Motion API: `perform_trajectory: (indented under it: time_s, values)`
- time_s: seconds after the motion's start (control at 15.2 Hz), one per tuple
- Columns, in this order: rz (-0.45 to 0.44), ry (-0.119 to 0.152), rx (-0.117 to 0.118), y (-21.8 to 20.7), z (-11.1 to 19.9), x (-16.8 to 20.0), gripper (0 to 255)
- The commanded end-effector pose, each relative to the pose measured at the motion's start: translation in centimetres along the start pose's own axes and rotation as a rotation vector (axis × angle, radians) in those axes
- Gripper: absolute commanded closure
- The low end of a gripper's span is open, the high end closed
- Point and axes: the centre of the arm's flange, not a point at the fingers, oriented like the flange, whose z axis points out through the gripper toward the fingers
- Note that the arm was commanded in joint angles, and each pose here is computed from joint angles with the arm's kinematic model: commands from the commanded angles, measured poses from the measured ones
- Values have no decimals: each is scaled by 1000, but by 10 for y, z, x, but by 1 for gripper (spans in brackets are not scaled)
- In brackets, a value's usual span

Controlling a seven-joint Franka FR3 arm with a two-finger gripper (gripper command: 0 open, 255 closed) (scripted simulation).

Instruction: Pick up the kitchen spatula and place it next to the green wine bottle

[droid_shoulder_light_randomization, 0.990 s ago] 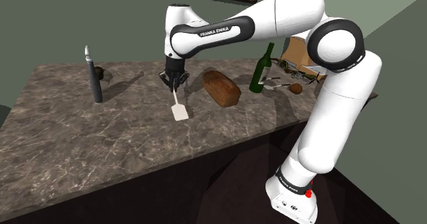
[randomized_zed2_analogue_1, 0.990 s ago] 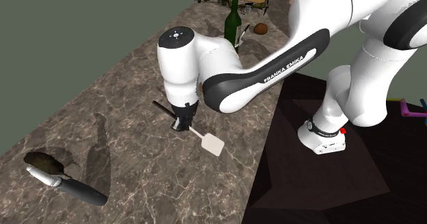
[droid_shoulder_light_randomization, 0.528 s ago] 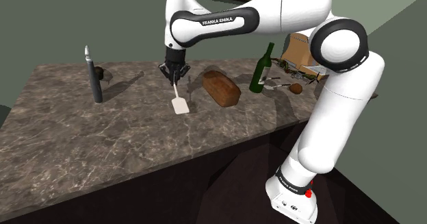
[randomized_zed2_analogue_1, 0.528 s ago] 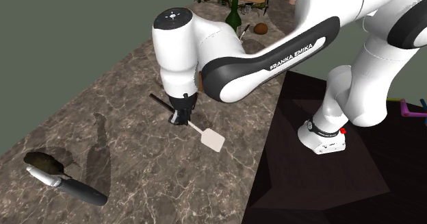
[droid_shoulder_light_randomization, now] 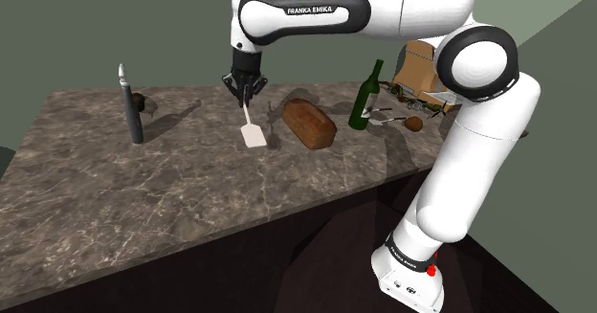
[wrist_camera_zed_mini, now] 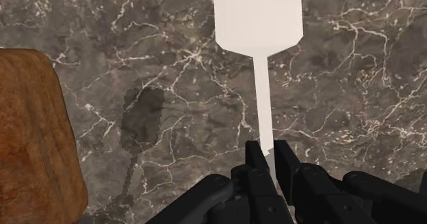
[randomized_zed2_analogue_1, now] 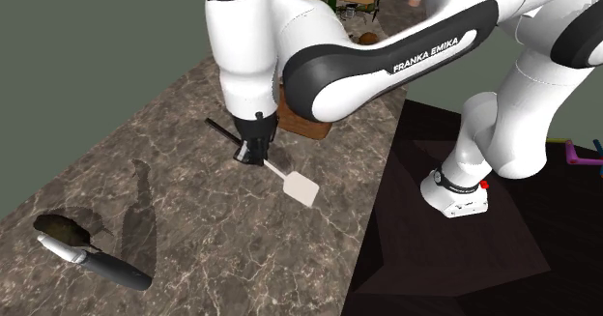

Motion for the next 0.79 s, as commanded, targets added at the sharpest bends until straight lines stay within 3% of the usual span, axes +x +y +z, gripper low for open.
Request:
perform_trajectory:
  time_s: [0.0, 0.73]
  values:
    - [0, -1, 0, 0, -10, 1, 255]
    - [0, -1, 0, 0, -68, 5, 255]
